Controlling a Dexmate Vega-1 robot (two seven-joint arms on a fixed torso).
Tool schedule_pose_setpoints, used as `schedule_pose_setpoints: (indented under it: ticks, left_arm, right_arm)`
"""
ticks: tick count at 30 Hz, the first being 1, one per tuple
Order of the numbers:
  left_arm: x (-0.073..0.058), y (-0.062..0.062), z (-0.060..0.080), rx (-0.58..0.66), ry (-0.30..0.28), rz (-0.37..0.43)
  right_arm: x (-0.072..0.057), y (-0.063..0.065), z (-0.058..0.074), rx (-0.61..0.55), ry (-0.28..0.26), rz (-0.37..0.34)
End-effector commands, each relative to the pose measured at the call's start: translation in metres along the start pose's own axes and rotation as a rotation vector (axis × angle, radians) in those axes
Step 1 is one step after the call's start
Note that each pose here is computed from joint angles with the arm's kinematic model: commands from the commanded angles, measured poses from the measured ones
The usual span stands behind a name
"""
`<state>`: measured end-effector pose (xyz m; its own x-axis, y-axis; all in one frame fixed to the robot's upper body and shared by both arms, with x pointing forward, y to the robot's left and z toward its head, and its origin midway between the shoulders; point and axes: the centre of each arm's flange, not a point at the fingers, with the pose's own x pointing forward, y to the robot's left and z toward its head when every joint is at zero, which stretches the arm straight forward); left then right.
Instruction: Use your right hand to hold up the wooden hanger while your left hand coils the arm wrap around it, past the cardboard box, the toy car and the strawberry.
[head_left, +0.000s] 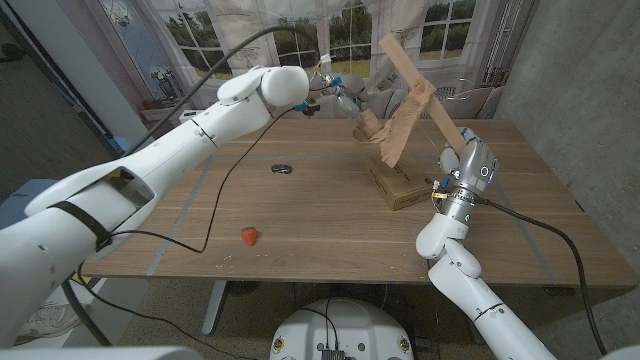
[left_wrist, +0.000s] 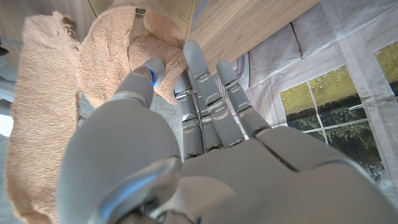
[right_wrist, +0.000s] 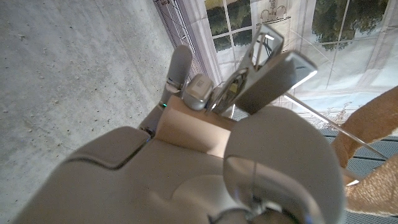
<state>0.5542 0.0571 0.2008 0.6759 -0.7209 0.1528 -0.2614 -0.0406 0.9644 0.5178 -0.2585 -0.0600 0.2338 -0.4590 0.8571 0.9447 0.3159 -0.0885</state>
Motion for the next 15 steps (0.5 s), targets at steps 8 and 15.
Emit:
schedule_pose_setpoints:
  ticks: [8, 15]
  left_arm:
    - [-0.027, 0.0, 0.03, 0.026, -0.102, -0.036]
    - [-0.037, 0.004, 0.042, 0.019, -0.15, -0.076]
  right_arm:
    - [0.001, 0.012, -0.022, -0.068, 0.076, -0.003]
    - [0.0, 0.016, -0.033, -0.109, 0.103, 0.006]
